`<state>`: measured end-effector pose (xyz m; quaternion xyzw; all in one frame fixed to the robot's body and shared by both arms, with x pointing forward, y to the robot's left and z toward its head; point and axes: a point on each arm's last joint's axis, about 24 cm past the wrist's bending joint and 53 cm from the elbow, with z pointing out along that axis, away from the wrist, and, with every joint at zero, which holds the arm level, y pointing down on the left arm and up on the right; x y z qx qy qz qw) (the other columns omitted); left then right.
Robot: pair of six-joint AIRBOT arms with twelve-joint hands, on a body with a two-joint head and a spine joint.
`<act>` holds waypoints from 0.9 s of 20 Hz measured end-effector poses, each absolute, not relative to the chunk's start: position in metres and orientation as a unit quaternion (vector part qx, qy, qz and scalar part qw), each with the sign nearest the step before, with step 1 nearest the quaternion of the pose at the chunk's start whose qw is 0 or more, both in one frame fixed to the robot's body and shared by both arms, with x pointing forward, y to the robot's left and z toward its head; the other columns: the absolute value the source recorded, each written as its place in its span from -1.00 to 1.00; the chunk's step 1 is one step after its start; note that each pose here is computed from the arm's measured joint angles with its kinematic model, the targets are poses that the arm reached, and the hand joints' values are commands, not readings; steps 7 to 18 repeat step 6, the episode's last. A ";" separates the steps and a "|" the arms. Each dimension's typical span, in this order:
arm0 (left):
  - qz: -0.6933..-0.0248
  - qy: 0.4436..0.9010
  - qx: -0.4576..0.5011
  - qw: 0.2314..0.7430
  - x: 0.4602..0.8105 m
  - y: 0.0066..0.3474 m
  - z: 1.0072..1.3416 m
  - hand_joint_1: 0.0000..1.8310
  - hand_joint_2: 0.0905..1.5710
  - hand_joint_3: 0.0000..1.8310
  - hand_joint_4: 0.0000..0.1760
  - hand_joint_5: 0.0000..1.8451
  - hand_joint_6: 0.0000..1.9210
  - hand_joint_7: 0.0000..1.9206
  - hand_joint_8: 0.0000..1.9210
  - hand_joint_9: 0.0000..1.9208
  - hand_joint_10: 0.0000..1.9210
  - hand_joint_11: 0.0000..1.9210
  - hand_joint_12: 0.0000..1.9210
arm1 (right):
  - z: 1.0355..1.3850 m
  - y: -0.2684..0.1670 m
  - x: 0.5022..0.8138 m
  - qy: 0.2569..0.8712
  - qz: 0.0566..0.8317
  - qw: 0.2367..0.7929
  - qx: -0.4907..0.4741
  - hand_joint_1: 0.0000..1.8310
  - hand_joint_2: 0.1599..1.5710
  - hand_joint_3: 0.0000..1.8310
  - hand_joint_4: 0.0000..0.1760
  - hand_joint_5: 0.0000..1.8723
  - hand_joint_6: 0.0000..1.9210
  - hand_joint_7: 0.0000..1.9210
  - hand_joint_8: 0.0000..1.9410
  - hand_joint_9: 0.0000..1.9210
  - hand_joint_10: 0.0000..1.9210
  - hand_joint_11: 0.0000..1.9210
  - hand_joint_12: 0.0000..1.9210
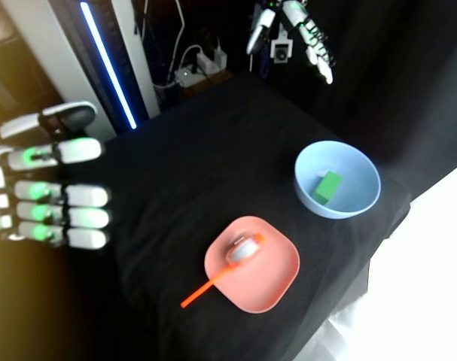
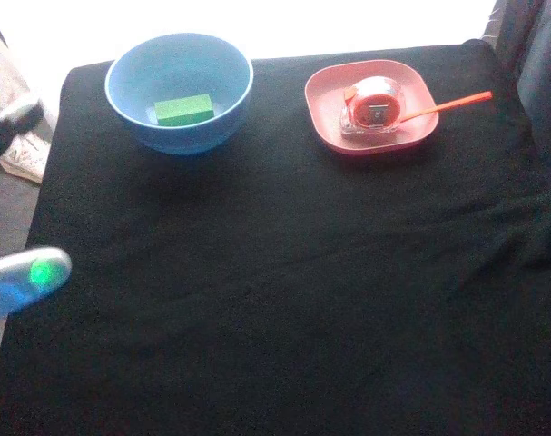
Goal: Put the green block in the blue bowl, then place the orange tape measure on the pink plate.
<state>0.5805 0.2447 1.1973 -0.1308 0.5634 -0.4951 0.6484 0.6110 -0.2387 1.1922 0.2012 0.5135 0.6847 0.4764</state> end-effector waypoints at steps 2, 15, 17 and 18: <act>-0.513 0.535 -0.108 0.663 0.585 0.234 1.220 -0.83 0.37 -0.99 0.66 -1.00 -1.00 -1.00 -1.00 -0.95 -1.00 -0.95 -0.95 | 1.205 -0.245 0.610 0.507 0.686 0.488 0.187 -0.60 0.44 -0.98 0.82 -1.00 -1.00 -1.00 -1.00 -1.00 -1.00 -0.98 -0.99; -0.551 0.477 -0.049 0.683 0.580 0.208 1.264 -0.79 0.36 -1.00 0.00 -1.00 -1.00 -1.00 -1.00 -0.94 -0.99 -0.90 -0.95 | 1.231 -0.247 0.606 0.475 0.703 0.502 0.168 -0.43 0.36 -1.00 0.06 -1.00 -1.00 -1.00 -1.00 -1.00 -1.00 -0.93 -0.97; -0.551 0.477 -0.049 0.683 0.580 0.208 1.264 -0.79 0.36 -1.00 0.00 -1.00 -1.00 -1.00 -1.00 -0.94 -0.99 -0.90 -0.95 | 1.231 -0.247 0.606 0.475 0.703 0.502 0.168 -0.43 0.36 -1.00 0.06 -1.00 -1.00 -1.00 -1.00 -1.00 -1.00 -0.93 -0.97; -0.551 0.477 -0.049 0.683 0.580 0.208 1.264 -0.79 0.36 -1.00 0.00 -1.00 -1.00 -1.00 -1.00 -0.94 -0.99 -0.90 -0.95 | 1.231 -0.247 0.606 0.475 0.703 0.502 0.168 -0.43 0.36 -1.00 0.06 -1.00 -1.00 -1.00 -1.00 -1.00 -1.00 -0.93 -0.97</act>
